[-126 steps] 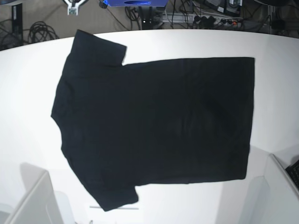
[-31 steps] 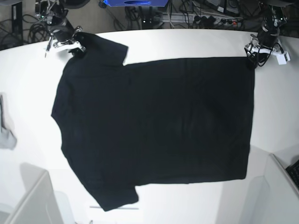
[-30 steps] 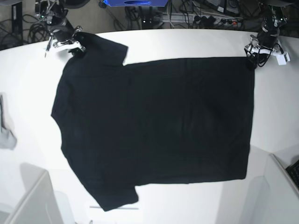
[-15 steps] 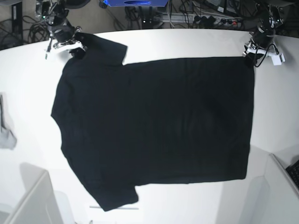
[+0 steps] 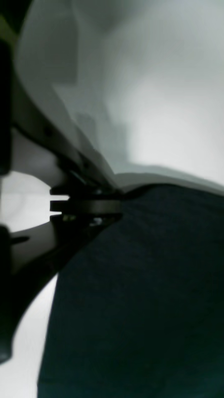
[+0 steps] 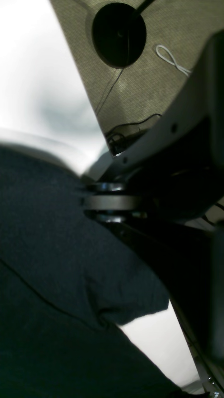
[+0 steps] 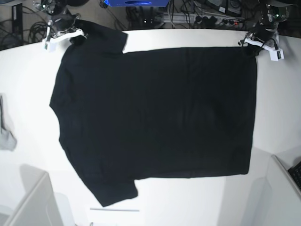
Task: Fold the T-shirt properly
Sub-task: 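Lift the shoulders and drag them toward the hem with both grippers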
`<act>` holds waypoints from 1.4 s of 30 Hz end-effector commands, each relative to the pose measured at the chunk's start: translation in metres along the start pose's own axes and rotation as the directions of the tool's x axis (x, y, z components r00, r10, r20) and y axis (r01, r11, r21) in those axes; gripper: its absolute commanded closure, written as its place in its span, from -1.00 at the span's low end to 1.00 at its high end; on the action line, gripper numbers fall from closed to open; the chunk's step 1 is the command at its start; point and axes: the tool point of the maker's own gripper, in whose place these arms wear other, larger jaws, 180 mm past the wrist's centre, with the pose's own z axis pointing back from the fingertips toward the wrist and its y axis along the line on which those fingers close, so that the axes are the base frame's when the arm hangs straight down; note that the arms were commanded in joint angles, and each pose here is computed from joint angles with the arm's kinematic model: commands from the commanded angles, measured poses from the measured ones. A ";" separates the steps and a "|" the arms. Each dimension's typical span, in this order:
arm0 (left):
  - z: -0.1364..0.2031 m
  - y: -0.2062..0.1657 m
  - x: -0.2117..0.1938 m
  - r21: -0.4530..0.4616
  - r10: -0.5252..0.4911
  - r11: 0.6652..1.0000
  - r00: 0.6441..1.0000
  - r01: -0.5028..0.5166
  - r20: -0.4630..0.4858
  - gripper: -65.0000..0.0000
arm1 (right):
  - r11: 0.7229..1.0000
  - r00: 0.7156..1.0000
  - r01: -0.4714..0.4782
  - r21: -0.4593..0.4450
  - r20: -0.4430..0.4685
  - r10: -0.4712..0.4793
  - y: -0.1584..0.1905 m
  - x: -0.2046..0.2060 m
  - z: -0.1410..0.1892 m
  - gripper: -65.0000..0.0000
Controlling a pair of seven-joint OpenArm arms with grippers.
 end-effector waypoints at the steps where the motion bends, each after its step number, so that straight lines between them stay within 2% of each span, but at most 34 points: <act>1: 0.006 -0.001 0.008 -0.007 -0.025 1.000 0.999 0.026 0.021 1.00 | 1.000 1.000 -0.015 0.009 0.020 0.014 0.003 0.004 0.006 1.00; 6: 0.023 0.001 0.016 0.011 -0.058 0.998 0.997 0.057 0.049 1.00 | 0.999 0.999 -0.026 0.019 0.032 0.025 0.008 0.008 0.011 1.00; 11: 0.024 -0.001 0.017 0.010 -0.051 0.999 0.997 0.050 0.057 1.00 | 0.998 0.997 -0.041 0.041 0.063 0.038 0.018 0.018 0.013 1.00; 21: 0.031 -0.032 0.050 -0.045 -0.103 0.993 0.984 0.110 0.147 1.00 | 0.991 0.985 -0.084 0.102 0.159 0.067 0.046 0.055 0.013 1.00; 26: 0.027 -0.029 0.061 -0.012 -0.072 0.997 0.982 0.075 0.174 1.00 | 0.987 0.976 -0.100 0.129 0.207 0.072 0.058 0.075 0.008 1.00; 29: 0.024 -0.032 0.072 -0.018 -0.069 0.997 0.978 0.074 0.198 1.00 | 0.983 0.977 -0.111 0.143 0.198 0.081 0.066 0.083 0.004 1.00; 32: 0.018 -0.035 0.070 -0.024 -0.068 0.997 0.987 0.072 0.147 1.00 | 0.978 0.979 -0.126 0.166 0.177 0.096 0.077 0.090 -0.001 1.00; 36: 0.009 -0.042 0.078 -0.027 -0.081 0.996 0.990 0.085 0.116 1.00 | 0.972 0.975 -0.137 0.191 0.197 0.099 0.090 0.107 -0.006 1.00; 42: -0.001 -0.044 0.092 0.028 -0.129 0.992 0.981 0.126 0.144 1.00 | 0.966 0.976 -0.144 0.215 0.191 0.103 0.102 0.121 -0.014 1.00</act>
